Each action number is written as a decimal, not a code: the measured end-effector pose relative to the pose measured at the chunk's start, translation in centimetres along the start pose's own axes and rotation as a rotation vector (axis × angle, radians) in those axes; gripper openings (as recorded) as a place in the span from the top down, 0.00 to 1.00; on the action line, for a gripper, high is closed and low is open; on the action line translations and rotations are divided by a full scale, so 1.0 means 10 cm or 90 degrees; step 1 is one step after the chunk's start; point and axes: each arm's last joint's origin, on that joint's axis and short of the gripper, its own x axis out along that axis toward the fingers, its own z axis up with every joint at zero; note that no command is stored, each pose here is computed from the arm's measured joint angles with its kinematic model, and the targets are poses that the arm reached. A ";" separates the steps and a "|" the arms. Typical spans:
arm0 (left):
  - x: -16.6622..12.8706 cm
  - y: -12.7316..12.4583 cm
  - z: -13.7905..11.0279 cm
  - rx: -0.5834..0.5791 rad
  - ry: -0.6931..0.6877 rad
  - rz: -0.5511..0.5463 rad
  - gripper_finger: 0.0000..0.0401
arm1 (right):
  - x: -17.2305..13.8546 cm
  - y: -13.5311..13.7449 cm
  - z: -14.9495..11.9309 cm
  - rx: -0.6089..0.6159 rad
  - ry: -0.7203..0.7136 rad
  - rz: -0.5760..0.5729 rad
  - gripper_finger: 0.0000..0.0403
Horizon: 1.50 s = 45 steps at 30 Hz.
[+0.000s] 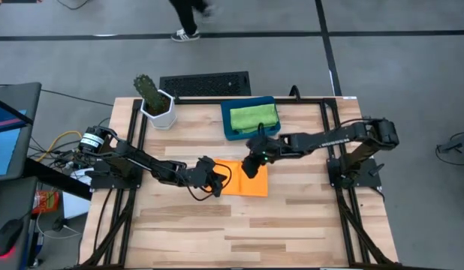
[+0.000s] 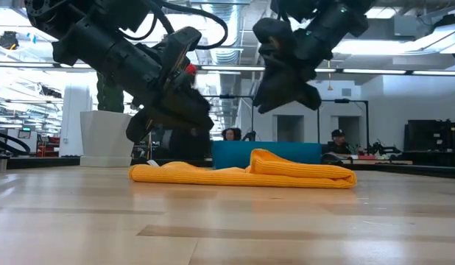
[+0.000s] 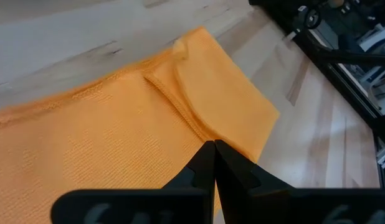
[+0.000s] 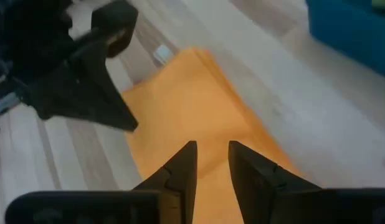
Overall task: Fold microfiber towels
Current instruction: Fold the orange microfiber cloth
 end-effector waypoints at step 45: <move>-0.06 -0.05 -0.14 0.015 0.040 -0.005 1.00 | 0.82 0.29 -1.49 -0.143 -0.167 0.048 0.94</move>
